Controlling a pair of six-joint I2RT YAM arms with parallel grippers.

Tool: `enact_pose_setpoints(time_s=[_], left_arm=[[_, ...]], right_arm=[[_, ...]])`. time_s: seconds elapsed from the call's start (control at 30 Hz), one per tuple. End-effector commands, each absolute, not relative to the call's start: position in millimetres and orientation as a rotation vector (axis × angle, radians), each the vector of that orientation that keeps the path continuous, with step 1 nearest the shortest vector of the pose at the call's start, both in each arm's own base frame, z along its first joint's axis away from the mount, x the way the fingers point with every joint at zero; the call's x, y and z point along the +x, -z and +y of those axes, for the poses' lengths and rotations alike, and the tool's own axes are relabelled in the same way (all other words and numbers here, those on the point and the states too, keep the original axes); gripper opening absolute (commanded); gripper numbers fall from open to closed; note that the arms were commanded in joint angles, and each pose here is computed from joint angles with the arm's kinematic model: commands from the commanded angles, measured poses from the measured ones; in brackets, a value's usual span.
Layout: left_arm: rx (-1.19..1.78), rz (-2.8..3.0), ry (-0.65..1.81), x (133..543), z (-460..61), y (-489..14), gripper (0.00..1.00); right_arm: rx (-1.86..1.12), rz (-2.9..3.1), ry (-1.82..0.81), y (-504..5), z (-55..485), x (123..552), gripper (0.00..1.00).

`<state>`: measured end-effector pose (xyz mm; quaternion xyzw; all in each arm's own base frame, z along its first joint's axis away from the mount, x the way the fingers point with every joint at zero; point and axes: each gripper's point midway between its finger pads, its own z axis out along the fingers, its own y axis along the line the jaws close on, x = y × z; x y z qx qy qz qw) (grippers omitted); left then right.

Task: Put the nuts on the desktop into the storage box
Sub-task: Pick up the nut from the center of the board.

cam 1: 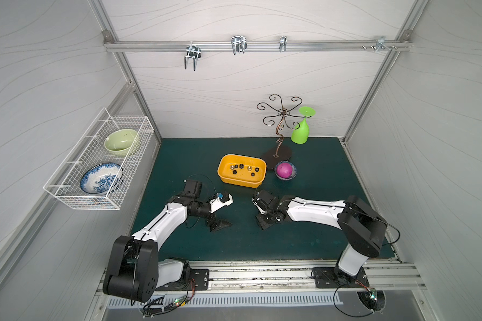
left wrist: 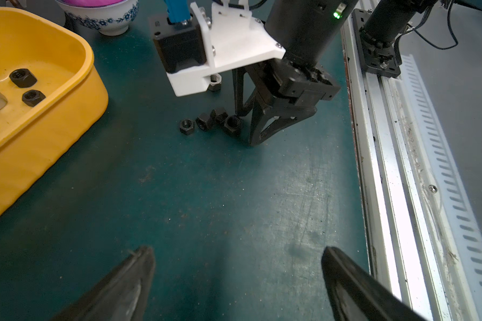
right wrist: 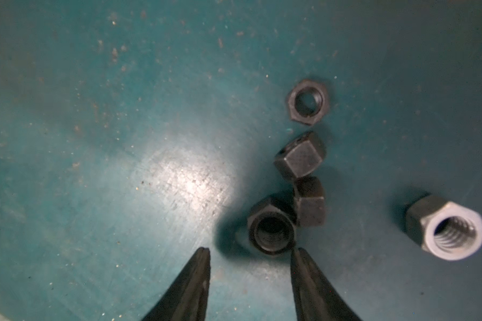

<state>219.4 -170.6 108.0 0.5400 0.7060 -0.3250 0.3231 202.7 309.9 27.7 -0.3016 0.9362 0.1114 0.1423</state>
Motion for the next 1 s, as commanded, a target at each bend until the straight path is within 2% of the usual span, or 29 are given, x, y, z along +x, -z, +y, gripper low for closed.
enact_pose_setpoints(time_s=[0.0,0.5,0.7,0.87,0.97], left_arm=[[1.43,1.831,0.861,221,-173,-113,0.98],[1.466,1.811,0.819,220,-171,-107,0.98],[1.472,1.818,0.809,220,-169,-106,0.98],[1.473,1.819,0.807,220,-169,-106,0.98],[1.473,1.816,0.809,220,-170,-107,0.98]], right_arm=[[-0.854,2.734,-0.266,-20,308,204,0.49],[-0.869,2.735,-0.178,-3,308,222,0.41],[-0.879,2.734,-0.202,-5,313,222,0.29],[-0.887,2.736,-0.229,-11,312,216,0.23],[-0.907,2.723,-0.251,-23,314,210,0.22]])
